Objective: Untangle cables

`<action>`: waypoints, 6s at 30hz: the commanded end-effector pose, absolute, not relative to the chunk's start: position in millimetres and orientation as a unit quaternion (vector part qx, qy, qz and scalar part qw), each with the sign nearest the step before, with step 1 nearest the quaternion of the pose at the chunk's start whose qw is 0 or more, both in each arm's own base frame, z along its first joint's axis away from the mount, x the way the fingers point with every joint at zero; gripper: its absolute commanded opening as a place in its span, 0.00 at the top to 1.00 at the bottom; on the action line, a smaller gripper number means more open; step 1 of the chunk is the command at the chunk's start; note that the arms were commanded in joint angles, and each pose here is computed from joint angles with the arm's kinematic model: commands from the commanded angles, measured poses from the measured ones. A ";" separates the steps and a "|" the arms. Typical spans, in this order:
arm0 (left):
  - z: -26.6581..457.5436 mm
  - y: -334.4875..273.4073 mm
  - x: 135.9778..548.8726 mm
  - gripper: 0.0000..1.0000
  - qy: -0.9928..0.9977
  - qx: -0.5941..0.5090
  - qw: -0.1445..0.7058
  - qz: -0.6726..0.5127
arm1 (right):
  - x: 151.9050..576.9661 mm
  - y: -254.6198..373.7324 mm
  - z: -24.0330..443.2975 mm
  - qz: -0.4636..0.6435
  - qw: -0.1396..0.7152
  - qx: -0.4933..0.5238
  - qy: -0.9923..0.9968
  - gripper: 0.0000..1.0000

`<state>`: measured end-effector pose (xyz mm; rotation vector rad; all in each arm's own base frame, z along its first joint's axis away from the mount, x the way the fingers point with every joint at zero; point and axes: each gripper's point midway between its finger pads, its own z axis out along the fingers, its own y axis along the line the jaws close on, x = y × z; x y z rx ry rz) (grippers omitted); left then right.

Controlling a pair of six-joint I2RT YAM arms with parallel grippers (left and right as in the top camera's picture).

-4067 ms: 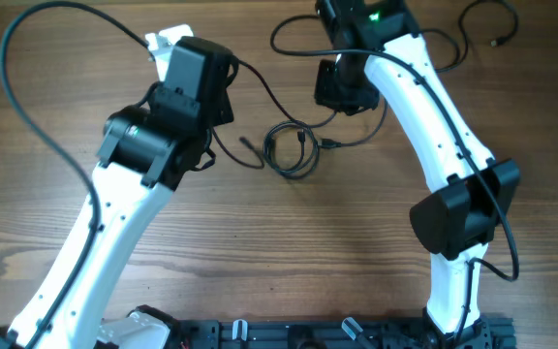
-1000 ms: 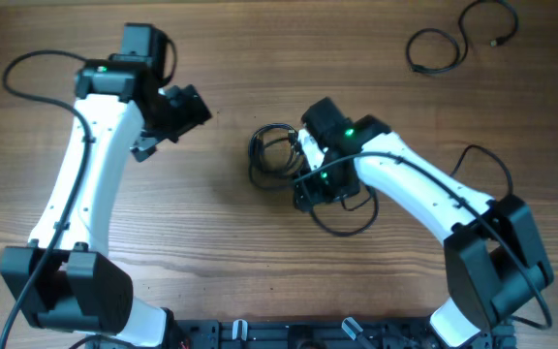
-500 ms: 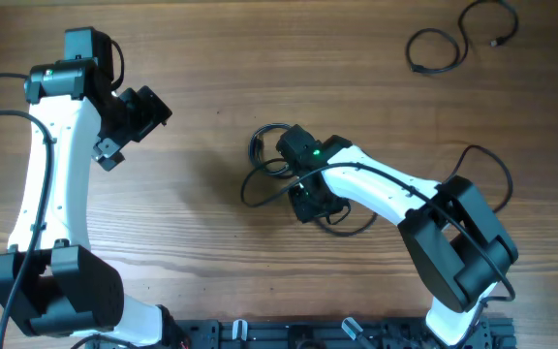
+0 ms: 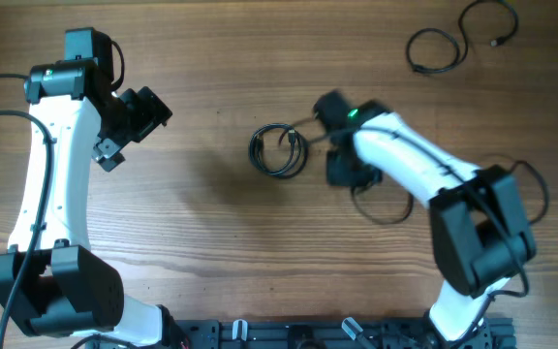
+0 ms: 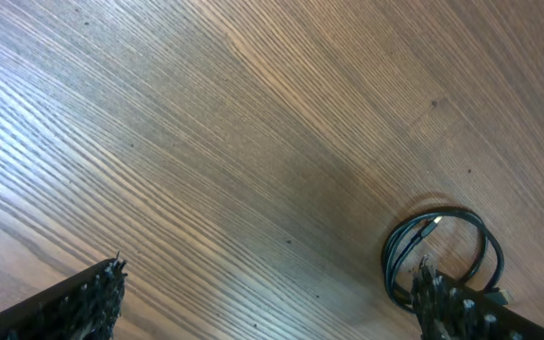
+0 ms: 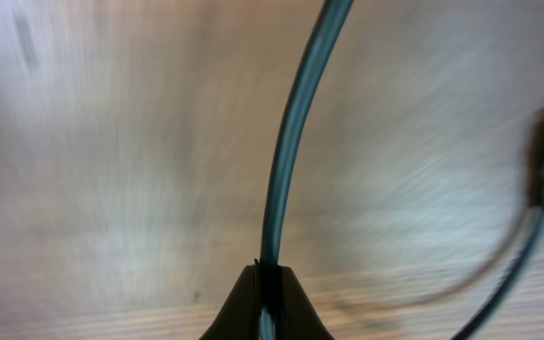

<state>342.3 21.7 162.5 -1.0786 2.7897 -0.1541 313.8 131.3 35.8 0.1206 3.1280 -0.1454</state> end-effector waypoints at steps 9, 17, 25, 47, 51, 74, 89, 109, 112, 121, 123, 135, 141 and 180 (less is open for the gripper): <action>161.8 20.3 345.1 0.00 0.929 -0.359 0.072 -0.057 | 436.1 36.4 130.8 -0.021 0.196 0.109 0.974 0.96; 161.8 20.2 345.0 0.00 0.929 -0.359 0.072 -0.057 | 412.9 47.0 85.4 0.004 0.151 0.093 0.984 0.36; 161.8 20.2 344.9 0.00 0.929 -0.359 0.072 -0.057 | 412.0 21.2 137.2 0.026 0.131 0.143 0.981 0.00; 161.8 20.2 345.0 0.00 0.929 -0.359 0.072 -0.057 | 306.4 -216.3 42.7 0.001 0.071 0.539 0.839 0.41; 161.9 20.3 345.9 0.00 0.929 -0.359 0.074 -0.058 | 313.9 -221.6 40.4 0.000 0.088 0.538 0.838 0.53; 164.0 21.3 356.2 0.00 0.926 -0.359 0.094 -0.064 | 449.2 -267.8 157.6 0.079 0.303 0.465 0.828 0.95; 164.1 21.3 356.7 0.00 0.926 -0.359 0.095 -0.064 | 401.4 -275.3 135.2 -0.122 0.212 0.494 0.835 0.79; 164.2 21.3 357.1 0.00 0.926 -0.358 0.096 -0.064 | 431.7 -2.2 69.9 0.094 0.103 0.071 0.988 0.00; 164.3 21.4 357.6 0.00 0.926 -0.358 0.097 -0.064 | 427.4 29.2 37.2 0.079 0.110 0.028 0.990 0.00; 164.4 21.4 358.0 0.00 0.926 -0.358 0.098 -0.065 | 403.6 29.8 -8.9 0.034 0.083 -0.001 0.996 0.47; 164.6 21.5 358.7 0.00 0.926 -0.358 0.099 -0.065 | 399.5 29.7 -13.5 0.033 0.072 -0.001 0.997 0.60; 165.0 21.7 360.6 0.00 0.926 -0.358 0.103 -0.066 | 383.3 -5.2 -15.2 -0.034 0.036 0.023 0.998 0.94; 165.0 21.7 360.6 0.00 0.926 -0.358 0.103 -0.066 | 433.2 -16.1 67.8 -0.012 0.130 0.088 0.987 0.00; 154.6 22.0 365.1 0.00 0.925 -0.357 0.110 -0.068 | 426.3 -209.1 173.8 0.148 0.269 0.418 0.855 0.00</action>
